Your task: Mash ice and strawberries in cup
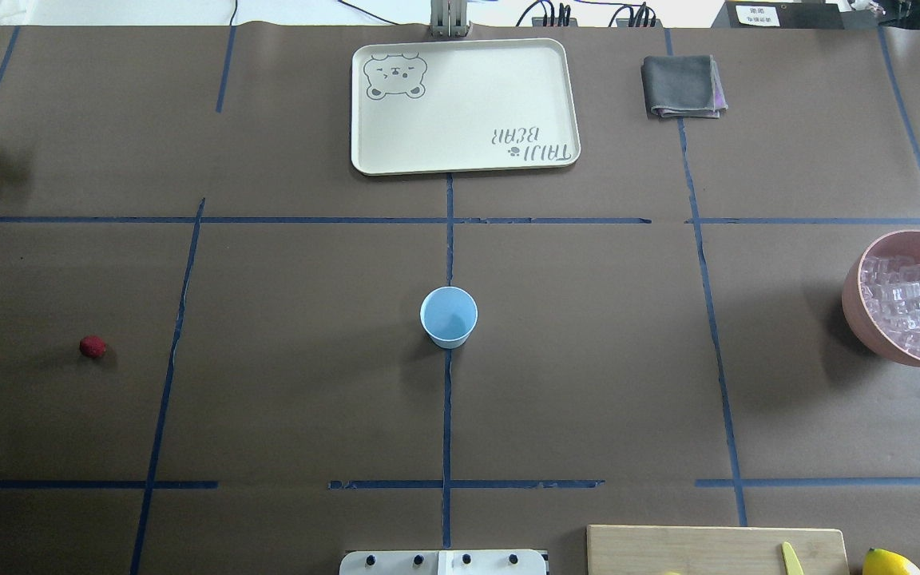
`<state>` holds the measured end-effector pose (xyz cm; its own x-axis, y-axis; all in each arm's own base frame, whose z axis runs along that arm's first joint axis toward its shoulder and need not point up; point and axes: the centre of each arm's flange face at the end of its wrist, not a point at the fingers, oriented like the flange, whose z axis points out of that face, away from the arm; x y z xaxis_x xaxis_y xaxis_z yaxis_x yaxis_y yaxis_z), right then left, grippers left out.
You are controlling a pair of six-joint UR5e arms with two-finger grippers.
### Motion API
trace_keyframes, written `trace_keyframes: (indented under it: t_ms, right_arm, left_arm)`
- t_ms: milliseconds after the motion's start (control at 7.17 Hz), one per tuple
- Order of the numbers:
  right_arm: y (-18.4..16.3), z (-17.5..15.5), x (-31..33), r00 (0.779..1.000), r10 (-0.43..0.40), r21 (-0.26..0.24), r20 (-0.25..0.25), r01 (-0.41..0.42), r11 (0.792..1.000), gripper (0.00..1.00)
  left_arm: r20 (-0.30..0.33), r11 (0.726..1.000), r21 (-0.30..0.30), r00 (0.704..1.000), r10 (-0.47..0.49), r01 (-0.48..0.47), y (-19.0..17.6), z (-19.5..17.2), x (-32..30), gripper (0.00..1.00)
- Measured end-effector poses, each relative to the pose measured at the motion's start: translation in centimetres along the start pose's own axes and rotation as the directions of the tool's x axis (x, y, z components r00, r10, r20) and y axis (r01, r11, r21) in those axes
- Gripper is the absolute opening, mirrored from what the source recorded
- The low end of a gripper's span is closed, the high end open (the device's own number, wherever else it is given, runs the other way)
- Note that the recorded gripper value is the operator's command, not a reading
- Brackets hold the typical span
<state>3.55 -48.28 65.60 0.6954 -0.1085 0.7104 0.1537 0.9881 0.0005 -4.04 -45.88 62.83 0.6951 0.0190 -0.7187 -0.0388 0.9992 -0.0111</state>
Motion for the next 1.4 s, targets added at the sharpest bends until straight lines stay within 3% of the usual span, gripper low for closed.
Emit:
trace_keyframes:
  t_ms: [419, 977, 1395]
  right_arm:
    - [0.0, 0.0, 0.0, 1.0, 0.0, 0.001, 0.0, 0.0, 1.0, 1.0]
    - [0.5, -0.1, -0.4, 1.0, -0.003, 0.008, 0.024, 0.002, 1.0, 1.0]
    - [0.5, -1.4, -2.4, 0.998, -0.034, 0.039, 0.05, 0.032, 0.999, 0.99]
  left_arm:
    - [0.007, 0.996, 0.012, 0.996, 0.089, -0.089, 1.0, -0.1, 0.2, 1.0]
    - [0.0, 0.994, 0.017, 0.995, 0.105, -0.105, 1.2, -0.1, 0.3, 1.0]
    - [-0.004, 0.995, 0.01, 0.995, 0.098, -0.098, 1.2, 0.4, -0.2, 1.0]
